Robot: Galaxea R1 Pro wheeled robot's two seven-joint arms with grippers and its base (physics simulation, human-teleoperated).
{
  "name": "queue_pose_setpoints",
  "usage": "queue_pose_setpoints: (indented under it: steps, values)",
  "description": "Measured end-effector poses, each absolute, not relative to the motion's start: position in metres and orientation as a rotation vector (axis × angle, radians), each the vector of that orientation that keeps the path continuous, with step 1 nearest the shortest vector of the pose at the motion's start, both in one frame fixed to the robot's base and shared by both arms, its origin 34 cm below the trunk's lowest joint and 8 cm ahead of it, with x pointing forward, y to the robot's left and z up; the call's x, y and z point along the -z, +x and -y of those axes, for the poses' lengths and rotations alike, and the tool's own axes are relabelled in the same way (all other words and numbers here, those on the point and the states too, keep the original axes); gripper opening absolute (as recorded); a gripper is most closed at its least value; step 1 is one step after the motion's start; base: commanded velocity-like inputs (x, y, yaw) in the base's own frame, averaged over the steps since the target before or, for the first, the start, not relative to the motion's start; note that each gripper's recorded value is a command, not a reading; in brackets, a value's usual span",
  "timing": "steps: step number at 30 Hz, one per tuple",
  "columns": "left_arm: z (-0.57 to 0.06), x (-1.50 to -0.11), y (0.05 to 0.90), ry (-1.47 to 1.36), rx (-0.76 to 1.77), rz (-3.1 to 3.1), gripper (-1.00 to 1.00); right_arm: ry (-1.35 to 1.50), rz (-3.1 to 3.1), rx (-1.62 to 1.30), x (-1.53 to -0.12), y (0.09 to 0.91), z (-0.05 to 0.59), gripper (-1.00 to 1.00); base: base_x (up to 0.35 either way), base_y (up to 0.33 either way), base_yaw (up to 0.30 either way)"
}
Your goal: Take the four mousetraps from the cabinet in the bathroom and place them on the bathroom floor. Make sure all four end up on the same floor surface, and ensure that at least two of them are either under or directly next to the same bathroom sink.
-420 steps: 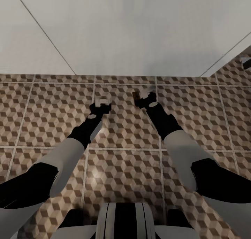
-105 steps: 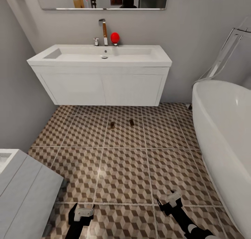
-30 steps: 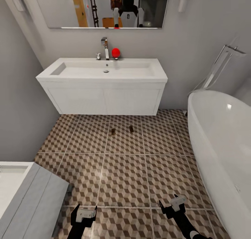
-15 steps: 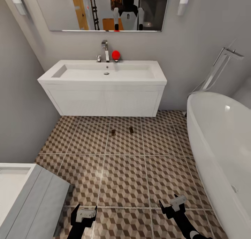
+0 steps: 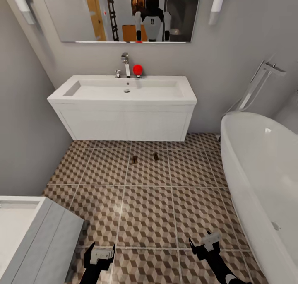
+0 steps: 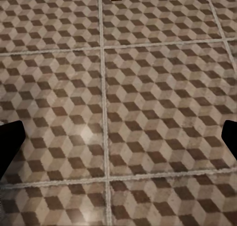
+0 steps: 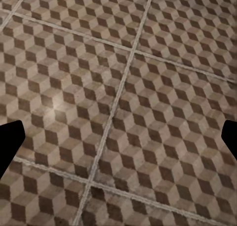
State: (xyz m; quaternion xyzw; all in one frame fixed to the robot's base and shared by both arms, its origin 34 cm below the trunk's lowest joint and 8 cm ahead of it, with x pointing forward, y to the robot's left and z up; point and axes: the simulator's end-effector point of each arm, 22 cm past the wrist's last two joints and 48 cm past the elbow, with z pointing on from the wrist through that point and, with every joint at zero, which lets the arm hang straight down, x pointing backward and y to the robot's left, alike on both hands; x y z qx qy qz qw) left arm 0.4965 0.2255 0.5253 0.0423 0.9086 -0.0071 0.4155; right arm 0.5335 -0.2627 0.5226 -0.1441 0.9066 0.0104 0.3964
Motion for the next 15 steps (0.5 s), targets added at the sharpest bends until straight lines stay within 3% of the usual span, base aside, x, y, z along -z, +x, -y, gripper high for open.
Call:
queue_pose_setpoints:
  steps: [15]
  values:
    - [-0.226, -0.555, 0.503, 0.106, 0.016, -2.261, 1.0, -0.364, -2.275, -0.022, -0.554, 0.54, 0.263, 1.0, 0.0, 0.0, 0.0]
